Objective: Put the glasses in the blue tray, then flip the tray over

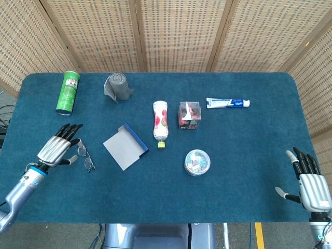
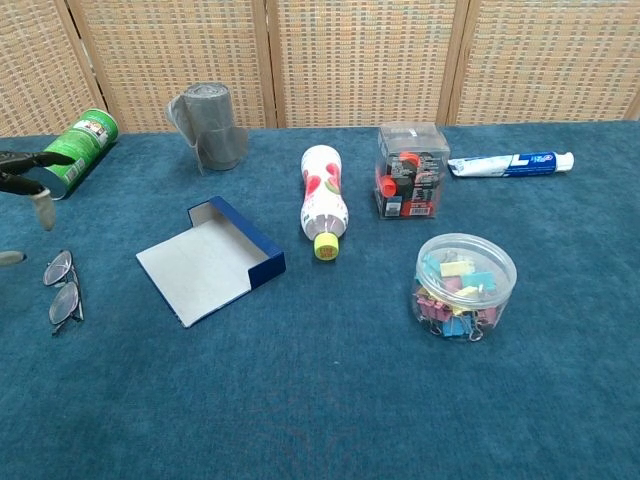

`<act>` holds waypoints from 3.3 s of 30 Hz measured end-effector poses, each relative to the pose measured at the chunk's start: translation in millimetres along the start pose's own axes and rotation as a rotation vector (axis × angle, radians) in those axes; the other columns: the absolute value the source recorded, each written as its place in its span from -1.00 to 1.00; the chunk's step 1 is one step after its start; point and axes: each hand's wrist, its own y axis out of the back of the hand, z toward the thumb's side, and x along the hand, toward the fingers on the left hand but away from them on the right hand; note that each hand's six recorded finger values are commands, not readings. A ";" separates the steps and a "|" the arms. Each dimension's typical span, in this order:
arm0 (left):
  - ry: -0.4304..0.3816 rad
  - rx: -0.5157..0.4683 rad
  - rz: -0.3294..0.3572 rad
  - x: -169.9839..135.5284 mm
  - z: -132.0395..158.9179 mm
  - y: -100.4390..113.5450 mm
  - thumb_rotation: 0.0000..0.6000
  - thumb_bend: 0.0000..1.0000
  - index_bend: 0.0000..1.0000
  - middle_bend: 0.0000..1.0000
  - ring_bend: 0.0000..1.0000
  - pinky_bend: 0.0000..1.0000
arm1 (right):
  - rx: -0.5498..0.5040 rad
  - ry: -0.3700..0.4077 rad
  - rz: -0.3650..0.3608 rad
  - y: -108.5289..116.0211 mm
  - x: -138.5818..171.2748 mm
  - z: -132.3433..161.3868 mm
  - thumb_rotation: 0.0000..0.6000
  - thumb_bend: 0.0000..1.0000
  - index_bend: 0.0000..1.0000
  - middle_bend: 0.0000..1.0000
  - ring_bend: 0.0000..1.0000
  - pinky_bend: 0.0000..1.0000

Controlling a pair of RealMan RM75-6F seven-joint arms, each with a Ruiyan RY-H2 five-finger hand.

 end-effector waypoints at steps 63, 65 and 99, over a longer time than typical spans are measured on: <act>-0.033 0.036 -0.017 31.6 19.7 -21.3 1.00 -0.10 0.16 -1.00 -1.00 -1.00 | -0.024 -0.017 0.029 -0.9 -0.1 -1.6 1.00 -1.00 -1.00 -1.00 -1.00 -1.00; -0.043 0.036 -0.007 33.3 23.5 -16.6 1.00 -0.10 0.16 -1.00 -1.00 -1.00 | -0.025 -0.017 0.030 -1.0 -0.2 -1.6 1.00 -1.00 -1.00 -1.00 -1.00 -1.00; -0.117 0.089 -0.034 132.2 119.5 -8.4 1.00 -0.10 0.19 -1.00 -1.00 -1.00 | -0.036 -0.032 0.054 -2.3 -2.5 -3.8 1.00 -1.00 -1.00 -1.00 -1.00 -1.00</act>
